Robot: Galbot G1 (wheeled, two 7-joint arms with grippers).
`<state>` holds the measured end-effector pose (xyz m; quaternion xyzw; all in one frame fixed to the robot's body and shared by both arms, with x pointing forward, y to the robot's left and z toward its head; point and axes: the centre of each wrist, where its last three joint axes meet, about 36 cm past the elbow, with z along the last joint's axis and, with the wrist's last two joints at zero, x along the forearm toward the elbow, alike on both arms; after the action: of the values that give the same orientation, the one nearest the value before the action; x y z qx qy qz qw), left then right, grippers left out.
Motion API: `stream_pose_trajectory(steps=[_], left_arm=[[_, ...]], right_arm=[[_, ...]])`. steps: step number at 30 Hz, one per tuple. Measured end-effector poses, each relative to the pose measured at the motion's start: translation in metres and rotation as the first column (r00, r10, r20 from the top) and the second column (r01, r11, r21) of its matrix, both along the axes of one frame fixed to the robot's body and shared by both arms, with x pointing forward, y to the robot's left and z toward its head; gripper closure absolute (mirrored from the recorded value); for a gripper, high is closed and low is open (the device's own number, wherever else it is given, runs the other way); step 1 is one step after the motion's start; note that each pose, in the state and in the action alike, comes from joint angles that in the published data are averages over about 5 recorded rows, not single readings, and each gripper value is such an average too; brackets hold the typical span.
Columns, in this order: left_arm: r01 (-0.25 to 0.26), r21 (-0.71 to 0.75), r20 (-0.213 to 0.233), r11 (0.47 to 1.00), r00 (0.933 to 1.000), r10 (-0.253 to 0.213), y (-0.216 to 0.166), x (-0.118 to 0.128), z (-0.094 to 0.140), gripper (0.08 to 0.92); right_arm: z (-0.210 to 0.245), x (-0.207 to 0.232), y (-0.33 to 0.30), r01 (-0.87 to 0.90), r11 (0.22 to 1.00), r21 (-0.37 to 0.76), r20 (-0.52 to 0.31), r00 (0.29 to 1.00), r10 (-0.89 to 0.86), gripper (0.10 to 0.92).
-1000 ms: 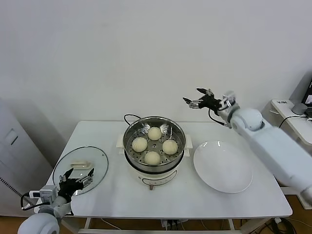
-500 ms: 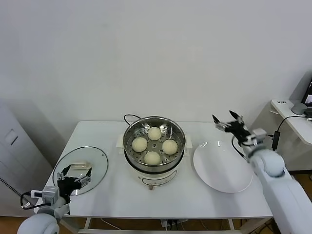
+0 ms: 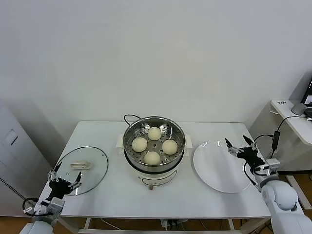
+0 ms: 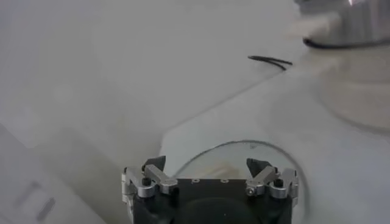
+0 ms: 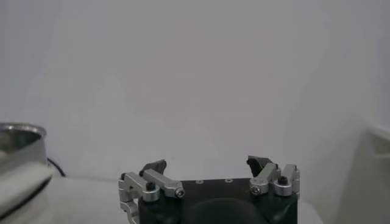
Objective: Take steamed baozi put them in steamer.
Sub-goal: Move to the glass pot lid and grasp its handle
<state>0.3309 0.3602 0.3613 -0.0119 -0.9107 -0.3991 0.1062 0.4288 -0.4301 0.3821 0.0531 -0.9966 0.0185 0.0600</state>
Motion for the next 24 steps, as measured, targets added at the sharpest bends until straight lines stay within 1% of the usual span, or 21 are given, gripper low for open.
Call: stream_pose_trajectory(steps=[2, 4, 6, 9, 14, 18, 21, 24], left_arm=[[0.029, 0.099, 0.026, 0.995, 0.9991, -0.032, 0.006, 0.001, -0.006, 0.177], [0.058, 0.196, 0.048, 0.979, 0.9965, -0.069, 0.011, 0.002, -0.012, 0.177], [0.084, 0.287, 0.062, 0.954, 0.9925, -0.106, 0.016, 0.003, -0.018, 0.177], [0.114, 0.409, 0.071, 0.905, 0.9852, -0.156, 0.022, 0.006, -0.027, 0.177], [0.145, 0.57, 0.069, 0.809, 0.9726, -0.222, 0.031, 0.012, -0.043, 0.177], [0.166, 0.652, 0.05, 0.74, 0.9644, -0.26, 0.036, 0.018, -0.054, 0.177], [0.176, 0.691, 0.036, 0.701, 0.9601, -0.277, 0.039, 0.024, -0.06, 0.177], [0.181, 0.717, 0.025, 0.673, 0.9583, -0.285, 0.042, 0.03, -0.065, 0.177]], right_arm=[[-0.005, -0.006, 0.0, 0.006, 1.0, 0.003, -0.007, 1.0, -0.006, 0.2], [-0.01, -0.011, 0.0, 0.011, 1.0, 0.007, -0.013, 1.0, -0.01, 0.2], [-0.015, -0.015, 0.001, 0.014, 1.0, 0.011, -0.019, 1.0, -0.014, 0.2], [-0.02, -0.019, 0.002, 0.019, 1.0, 0.014, -0.024, 1.0, -0.019, 0.2], [-0.026, -0.024, 0.004, 0.022, 1.0, 0.018, -0.029, 0.999, -0.021, 0.2], [-0.03, -0.027, 0.007, 0.018, 1.0, 0.019, -0.032, 0.999, -0.017, 0.2], [-0.034, -0.029, 0.008, 0.015, 1.0, 0.021, -0.034, 0.999, -0.014, 0.2], [-0.038, -0.03, 0.009, 0.015, 1.0, 0.021, -0.037, 0.999, -0.014, 0.2]])
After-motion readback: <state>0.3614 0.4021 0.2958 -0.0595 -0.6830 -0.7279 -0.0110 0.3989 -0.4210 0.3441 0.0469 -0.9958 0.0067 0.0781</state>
